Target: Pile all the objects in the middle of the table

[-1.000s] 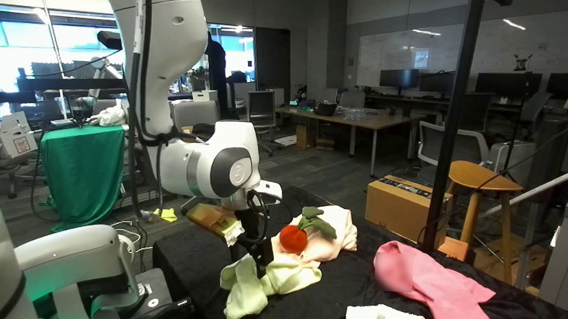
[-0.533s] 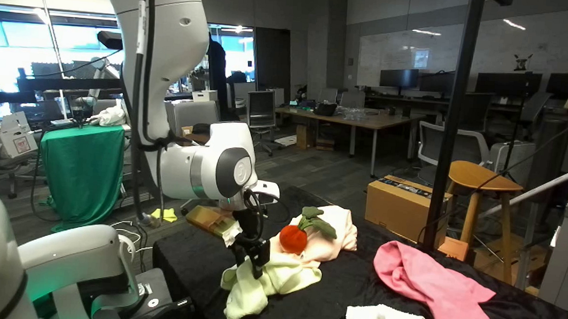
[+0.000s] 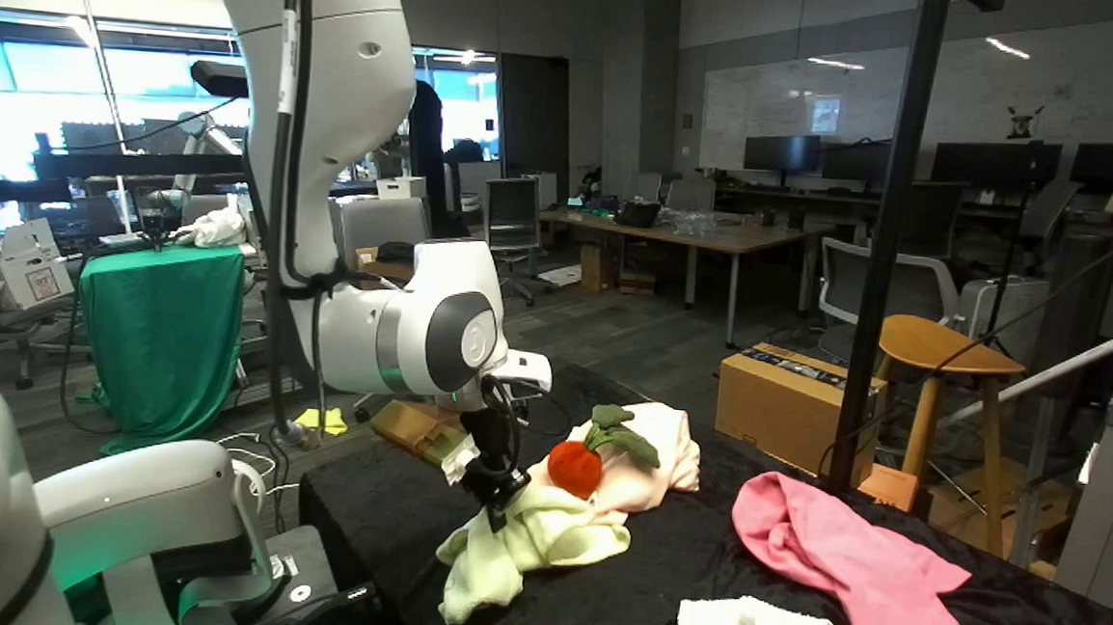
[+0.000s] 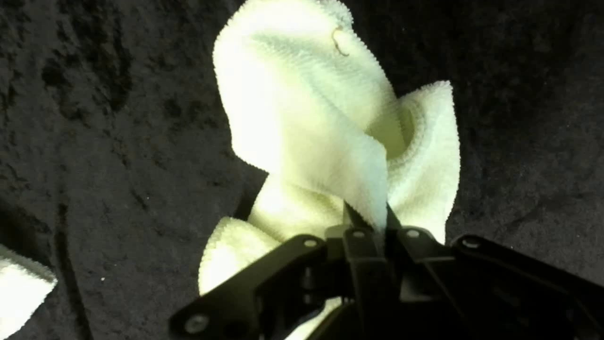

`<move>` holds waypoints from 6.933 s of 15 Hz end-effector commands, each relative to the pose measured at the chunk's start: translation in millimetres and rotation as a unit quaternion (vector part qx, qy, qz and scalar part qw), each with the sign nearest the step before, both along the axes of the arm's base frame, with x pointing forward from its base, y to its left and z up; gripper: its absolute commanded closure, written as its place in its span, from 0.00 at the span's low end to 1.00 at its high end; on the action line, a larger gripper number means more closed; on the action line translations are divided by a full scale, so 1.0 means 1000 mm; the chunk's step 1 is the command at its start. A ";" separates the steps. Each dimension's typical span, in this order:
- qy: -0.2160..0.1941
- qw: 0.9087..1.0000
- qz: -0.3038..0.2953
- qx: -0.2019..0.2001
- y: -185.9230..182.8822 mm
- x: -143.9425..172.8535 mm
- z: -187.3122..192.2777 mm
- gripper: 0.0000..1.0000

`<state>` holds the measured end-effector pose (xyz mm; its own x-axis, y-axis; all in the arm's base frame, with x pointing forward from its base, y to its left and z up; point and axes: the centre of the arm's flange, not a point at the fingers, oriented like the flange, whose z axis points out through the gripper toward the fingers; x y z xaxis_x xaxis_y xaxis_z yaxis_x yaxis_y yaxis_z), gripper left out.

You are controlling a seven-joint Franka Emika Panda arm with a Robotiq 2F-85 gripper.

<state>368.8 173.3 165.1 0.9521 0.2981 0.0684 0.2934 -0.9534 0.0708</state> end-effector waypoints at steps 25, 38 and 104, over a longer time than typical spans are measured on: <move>-0.143 0.989 -0.022 0.032 0.068 0.192 0.164 0.95; -0.028 0.998 -0.046 -0.046 0.071 0.259 0.107 0.95; 0.110 0.955 -0.276 -0.024 -0.213 0.109 0.039 0.00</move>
